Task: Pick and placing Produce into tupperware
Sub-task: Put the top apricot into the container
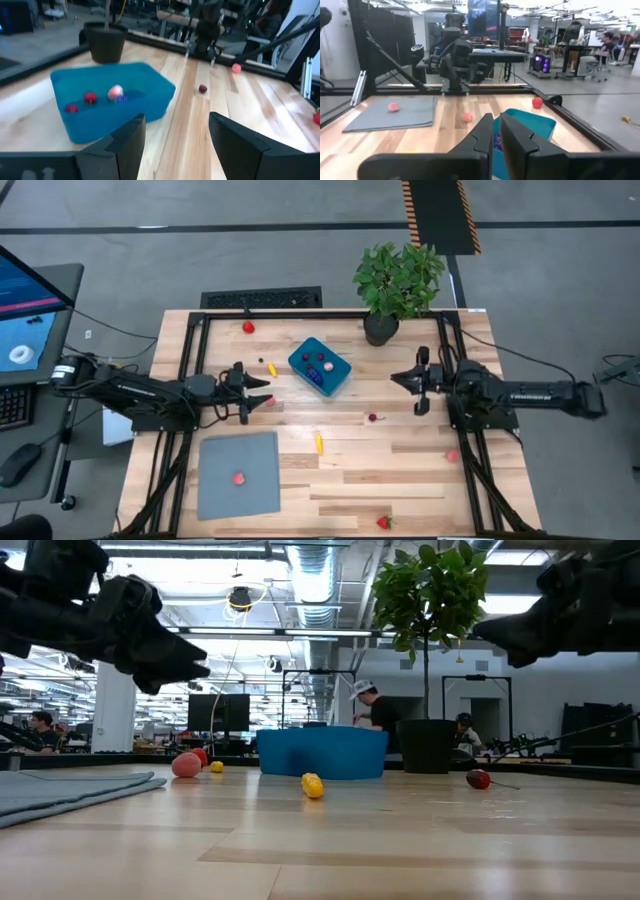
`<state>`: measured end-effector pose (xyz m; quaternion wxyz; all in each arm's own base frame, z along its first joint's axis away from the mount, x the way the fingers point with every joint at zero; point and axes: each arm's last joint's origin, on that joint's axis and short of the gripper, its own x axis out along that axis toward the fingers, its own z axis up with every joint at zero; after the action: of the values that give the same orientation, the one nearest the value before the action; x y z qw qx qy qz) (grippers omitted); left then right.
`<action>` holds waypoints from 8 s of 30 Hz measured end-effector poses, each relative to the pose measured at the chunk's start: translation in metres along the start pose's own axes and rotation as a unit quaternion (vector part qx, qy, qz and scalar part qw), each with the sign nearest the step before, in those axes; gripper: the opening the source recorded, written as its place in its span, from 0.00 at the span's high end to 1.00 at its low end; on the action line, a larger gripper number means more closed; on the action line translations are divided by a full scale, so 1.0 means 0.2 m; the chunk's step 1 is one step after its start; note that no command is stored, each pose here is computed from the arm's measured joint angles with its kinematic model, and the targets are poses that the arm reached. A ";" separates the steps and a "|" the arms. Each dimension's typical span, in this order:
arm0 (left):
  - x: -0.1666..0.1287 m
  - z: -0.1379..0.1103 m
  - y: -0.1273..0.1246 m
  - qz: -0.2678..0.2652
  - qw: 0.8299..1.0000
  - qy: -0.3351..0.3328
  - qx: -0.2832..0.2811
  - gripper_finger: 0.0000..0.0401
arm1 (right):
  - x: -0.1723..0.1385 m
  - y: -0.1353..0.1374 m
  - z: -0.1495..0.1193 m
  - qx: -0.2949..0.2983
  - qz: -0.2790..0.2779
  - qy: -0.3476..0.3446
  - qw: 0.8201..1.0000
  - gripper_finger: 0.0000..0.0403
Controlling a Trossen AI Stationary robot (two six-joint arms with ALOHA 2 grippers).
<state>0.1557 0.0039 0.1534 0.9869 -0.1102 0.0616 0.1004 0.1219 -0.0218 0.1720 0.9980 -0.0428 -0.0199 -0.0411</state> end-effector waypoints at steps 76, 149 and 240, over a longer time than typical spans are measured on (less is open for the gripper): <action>0.33 0.00 0.06 0.165 0.861 0.479 -0.038 0.48 | 0.00 -0.02 -0.04 0.075 -0.002 0.039 0.996 0.86; -0.42 0.75 -0.12 -0.127 0.981 -0.085 0.122 0.73 | -0.01 -0.01 -0.10 0.094 -0.003 0.102 0.990 0.86; 0.25 0.51 -0.06 0.156 0.984 0.062 -0.060 0.73 | -0.01 -0.01 -0.10 0.103 -0.004 0.098 0.990 0.86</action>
<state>0.2163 0.0247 0.2484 0.9449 -0.1645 0.1331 0.2497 0.1212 -0.0253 0.1526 0.9941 0.0643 0.0737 -0.0466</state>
